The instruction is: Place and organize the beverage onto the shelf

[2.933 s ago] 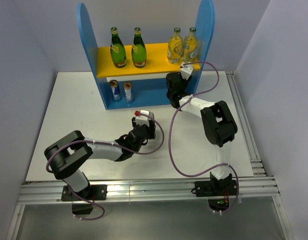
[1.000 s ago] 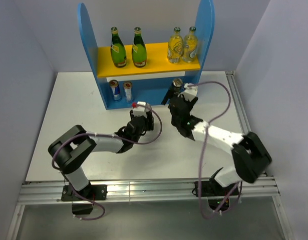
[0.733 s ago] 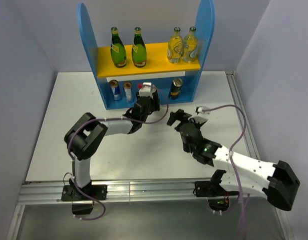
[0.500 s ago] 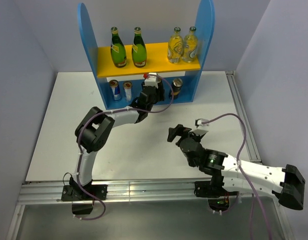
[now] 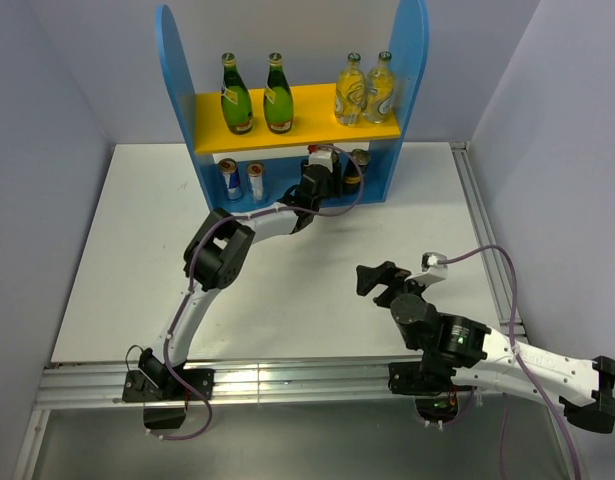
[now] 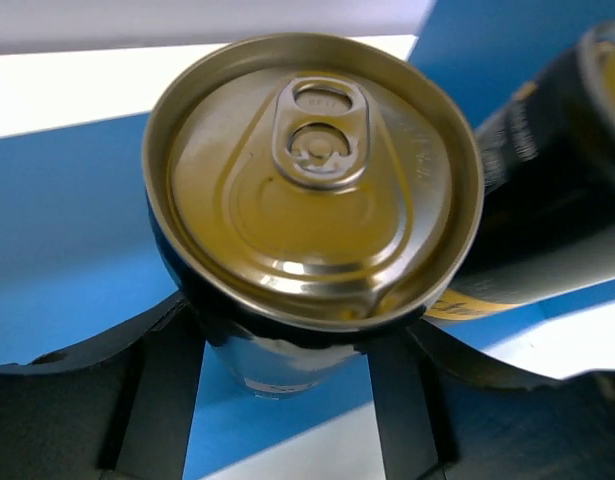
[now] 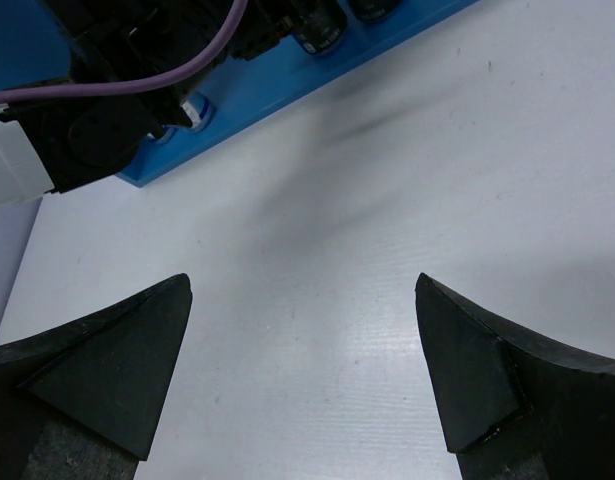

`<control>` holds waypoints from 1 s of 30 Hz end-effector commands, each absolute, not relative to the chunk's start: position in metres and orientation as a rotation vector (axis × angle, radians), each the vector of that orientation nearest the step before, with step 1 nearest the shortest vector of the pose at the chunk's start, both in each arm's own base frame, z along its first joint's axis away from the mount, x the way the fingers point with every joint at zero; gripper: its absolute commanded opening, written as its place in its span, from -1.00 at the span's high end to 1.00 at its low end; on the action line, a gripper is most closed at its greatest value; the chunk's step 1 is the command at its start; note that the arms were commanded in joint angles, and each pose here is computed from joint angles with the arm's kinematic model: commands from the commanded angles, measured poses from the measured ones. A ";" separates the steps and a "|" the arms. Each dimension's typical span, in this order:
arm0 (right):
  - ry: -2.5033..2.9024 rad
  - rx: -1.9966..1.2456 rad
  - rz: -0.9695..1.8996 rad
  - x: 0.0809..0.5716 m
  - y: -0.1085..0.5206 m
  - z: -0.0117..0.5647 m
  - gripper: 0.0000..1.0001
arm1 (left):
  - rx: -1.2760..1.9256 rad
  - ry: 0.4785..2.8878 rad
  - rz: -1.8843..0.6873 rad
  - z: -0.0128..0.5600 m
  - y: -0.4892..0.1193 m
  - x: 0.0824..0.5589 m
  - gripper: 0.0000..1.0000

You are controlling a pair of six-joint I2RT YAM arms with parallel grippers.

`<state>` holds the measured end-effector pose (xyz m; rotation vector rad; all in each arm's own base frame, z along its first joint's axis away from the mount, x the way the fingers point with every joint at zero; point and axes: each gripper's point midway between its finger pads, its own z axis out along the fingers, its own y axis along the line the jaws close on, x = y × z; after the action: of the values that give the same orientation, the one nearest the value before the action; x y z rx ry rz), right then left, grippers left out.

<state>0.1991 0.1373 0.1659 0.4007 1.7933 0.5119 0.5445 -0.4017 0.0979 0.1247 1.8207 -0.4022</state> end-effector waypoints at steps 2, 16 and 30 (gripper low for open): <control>1.795 0.410 0.491 0.196 0.128 0.158 -1.00 | 0.025 1.643 -0.418 0.169 -0.396 0.565 0.99; 1.809 0.410 0.482 0.196 0.130 0.148 -1.00 | 0.041 1.666 -0.489 0.154 -0.411 0.561 -0.10; 1.822 0.406 0.475 0.195 0.132 0.144 -1.00 | 0.000 1.668 -0.449 0.163 -0.380 0.536 -0.92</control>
<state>0.1950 0.1316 0.1424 0.3873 1.8332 0.4706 0.5393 -0.3878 0.0920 0.0793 1.8002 -0.3914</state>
